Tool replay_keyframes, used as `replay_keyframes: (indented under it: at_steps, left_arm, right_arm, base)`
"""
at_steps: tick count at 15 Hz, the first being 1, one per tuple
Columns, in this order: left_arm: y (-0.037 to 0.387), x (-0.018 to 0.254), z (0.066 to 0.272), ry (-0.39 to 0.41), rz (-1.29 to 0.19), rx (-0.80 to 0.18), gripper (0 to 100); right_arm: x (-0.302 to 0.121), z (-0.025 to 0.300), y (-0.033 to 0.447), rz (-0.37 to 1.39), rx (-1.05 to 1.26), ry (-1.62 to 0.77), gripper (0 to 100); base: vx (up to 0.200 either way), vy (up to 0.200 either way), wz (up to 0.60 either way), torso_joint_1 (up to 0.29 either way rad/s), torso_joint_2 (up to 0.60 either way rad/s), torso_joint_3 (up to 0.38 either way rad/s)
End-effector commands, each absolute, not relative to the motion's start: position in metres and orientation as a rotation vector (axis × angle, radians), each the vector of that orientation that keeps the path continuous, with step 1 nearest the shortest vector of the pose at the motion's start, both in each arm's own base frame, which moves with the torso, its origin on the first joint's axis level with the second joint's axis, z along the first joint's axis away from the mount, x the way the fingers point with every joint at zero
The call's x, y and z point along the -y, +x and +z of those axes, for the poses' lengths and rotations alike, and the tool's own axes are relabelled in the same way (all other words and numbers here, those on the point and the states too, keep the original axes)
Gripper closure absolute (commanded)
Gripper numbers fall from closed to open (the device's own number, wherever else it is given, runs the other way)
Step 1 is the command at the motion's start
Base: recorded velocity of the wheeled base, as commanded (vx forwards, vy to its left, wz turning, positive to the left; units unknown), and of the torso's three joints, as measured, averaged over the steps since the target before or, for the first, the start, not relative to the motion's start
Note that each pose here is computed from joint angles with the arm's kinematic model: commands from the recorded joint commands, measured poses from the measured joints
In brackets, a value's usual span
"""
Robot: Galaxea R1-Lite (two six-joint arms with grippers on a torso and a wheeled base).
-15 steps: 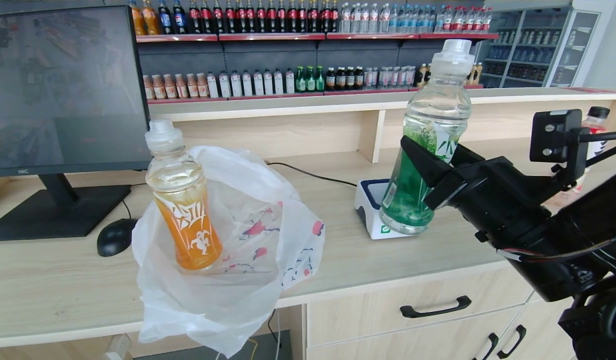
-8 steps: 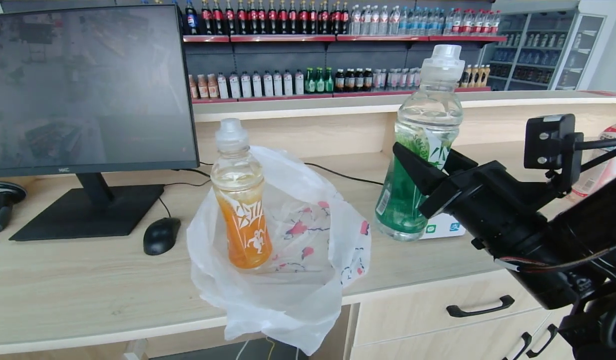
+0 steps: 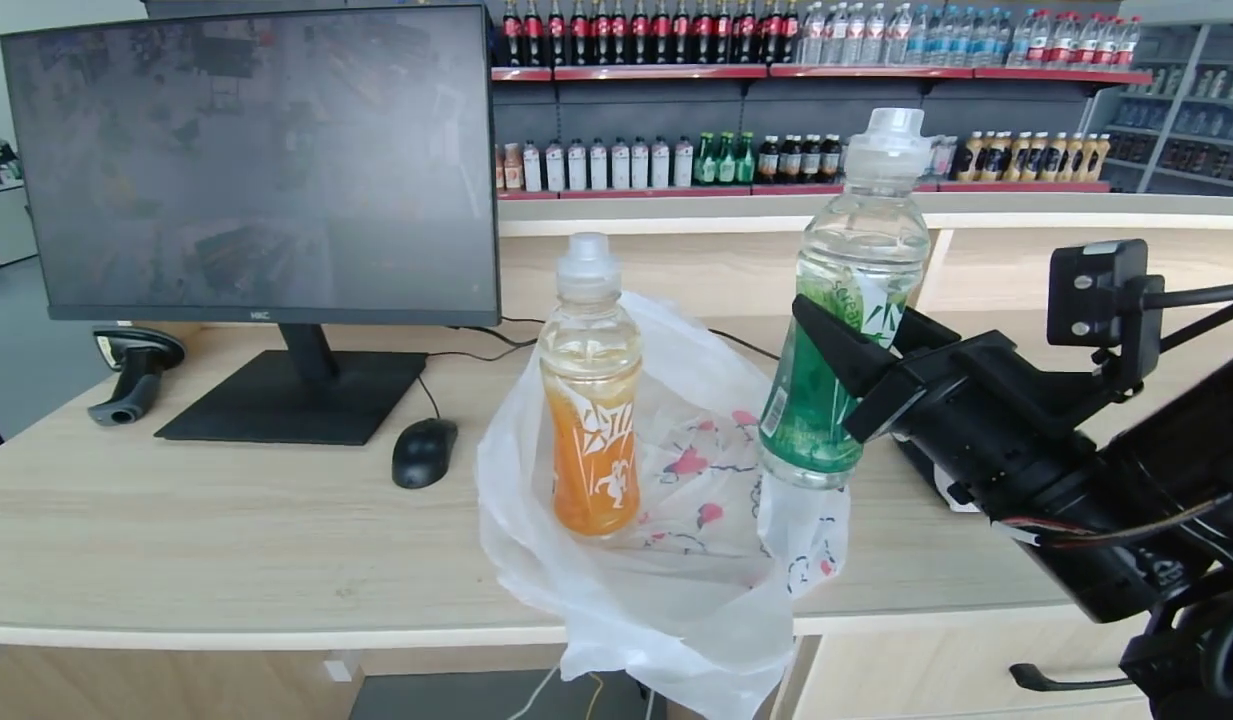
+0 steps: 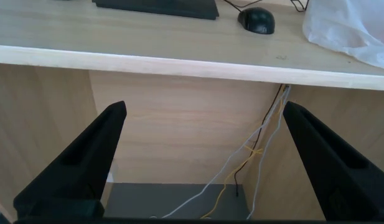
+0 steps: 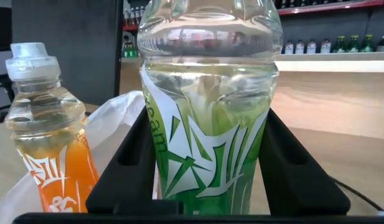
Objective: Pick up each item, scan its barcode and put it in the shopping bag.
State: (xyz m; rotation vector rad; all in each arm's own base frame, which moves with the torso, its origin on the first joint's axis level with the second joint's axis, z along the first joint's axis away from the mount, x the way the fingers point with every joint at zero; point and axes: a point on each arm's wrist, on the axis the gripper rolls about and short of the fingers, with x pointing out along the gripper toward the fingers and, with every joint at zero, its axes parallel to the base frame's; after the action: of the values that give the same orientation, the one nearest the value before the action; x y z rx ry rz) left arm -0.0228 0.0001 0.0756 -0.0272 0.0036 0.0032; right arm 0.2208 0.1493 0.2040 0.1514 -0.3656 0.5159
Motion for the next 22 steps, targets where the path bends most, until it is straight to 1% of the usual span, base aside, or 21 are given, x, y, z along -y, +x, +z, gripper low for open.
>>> replay_keyframes:
  at_steps: [1, 5, 8, 12, 18, 22]
  left_arm:
    - [-0.023, 0.000, 0.075, -0.028, 0.003, -0.005, 0]
    - [-0.023, 0.000, 0.075, -0.029, 0.003, -0.005, 0]
    - [-0.023, 0.000, 0.075, -0.029, 0.003, -0.005, 0]
    - [-0.023, 0.000, 0.075, -0.029, 0.003, -0.005, 0]
    - [-0.023, 0.000, 0.075, -0.029, 0.003, -0.005, 0]
    - [-0.023, 0.000, 0.075, -0.029, 0.003, -0.005, 0]
  right_arm:
    - [-0.149, 0.203, 0.221, 0.513, 0.361, 0.151, 100]
    - [-0.157, 0.207, 0.232, 0.520, 0.379, 0.183, 100]
    - [-0.172, 0.200, 0.253, 0.522, 0.372, 0.183, 100]
    - [-0.181, 0.192, 0.264, 0.527, 0.357, 0.180, 100]
    - [-0.210, 0.172, 0.272, 0.585, 0.313, 0.173, 100]
    - [-0.211, 0.168, 0.275, 0.582, 0.303, 0.168, 100]
  base:
    - [0.000, 0.000, 0.00, 0.000, 0.00, 0.000]
    - [0.000, 0.000, 0.00, 0.000, 0.00, 0.000]
    - [0.000, 0.000, 0.00, 0.000, 0.00, 0.000]
    - [0.000, 0.000, 0.00, 0.000, 0.00, 0.000]
    - [0.000, 0.000, 0.00, 0.000, 0.00, 0.000]
    - [0.000, 0.000, 0.00, 0.000, 0.00, 0.000]
